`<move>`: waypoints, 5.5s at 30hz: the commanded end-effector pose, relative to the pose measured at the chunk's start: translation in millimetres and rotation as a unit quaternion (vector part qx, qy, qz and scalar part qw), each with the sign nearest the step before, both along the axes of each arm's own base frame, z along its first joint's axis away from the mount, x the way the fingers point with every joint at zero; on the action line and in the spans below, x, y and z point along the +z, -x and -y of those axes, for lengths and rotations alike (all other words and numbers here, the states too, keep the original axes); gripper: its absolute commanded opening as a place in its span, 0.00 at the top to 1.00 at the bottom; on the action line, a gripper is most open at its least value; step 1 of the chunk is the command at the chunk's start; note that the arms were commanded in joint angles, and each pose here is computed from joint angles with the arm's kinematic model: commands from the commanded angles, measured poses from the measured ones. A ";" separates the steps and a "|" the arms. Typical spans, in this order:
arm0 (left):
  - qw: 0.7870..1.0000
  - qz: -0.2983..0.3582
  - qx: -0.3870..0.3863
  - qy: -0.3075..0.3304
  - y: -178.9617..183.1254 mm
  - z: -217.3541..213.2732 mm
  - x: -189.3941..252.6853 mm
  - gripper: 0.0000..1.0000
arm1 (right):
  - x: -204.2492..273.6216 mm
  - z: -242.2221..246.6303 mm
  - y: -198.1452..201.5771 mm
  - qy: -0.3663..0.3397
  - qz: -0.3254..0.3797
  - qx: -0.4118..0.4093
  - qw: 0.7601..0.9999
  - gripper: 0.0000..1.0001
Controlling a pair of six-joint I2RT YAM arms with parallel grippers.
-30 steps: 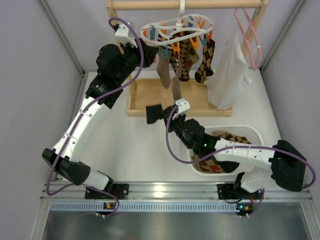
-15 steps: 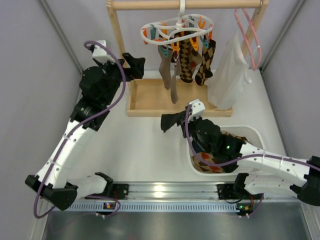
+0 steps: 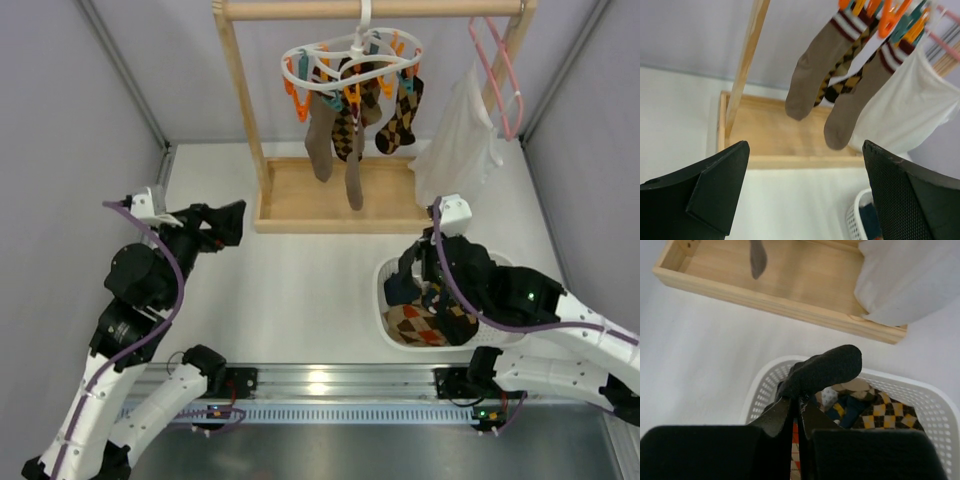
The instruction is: Remove the socks clipped to the hanger
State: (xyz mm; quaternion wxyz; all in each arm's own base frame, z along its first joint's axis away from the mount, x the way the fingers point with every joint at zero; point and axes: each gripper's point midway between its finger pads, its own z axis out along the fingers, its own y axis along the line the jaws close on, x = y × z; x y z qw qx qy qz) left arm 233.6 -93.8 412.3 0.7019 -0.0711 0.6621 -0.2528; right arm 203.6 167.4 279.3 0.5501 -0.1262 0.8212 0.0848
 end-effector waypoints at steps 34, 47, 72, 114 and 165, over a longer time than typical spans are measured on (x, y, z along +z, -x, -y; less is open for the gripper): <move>0.987 -0.124 -0.086 -0.059 46.0 10.5 -118.4 0.02 | 17.3 -29.9 -23.7 -0.050 0.086 0.007 0.995 0.01; 0.984 -0.134 -0.099 -0.063 44.8 16.4 -123.3 0.02 | 0.3 -99.3 -164.3 -0.040 0.065 0.066 0.995 0.05; 0.973 -0.106 -0.207 0.001 4.2 85.2 31.0 0.04 | -38.9 -173.0 -171.9 -0.068 0.114 0.067 0.989 1.00; 0.984 -0.004 -0.116 -0.135 -166.9 209.5 101.1 0.29 | -33.7 -205.2 -102.5 -0.090 0.084 0.188 0.975 1.00; 0.987 -0.006 -0.109 -0.118 -174.8 198.8 92.1 0.87 | -13.2 -136.1 -15.7 -0.130 0.062 0.263 0.954 1.00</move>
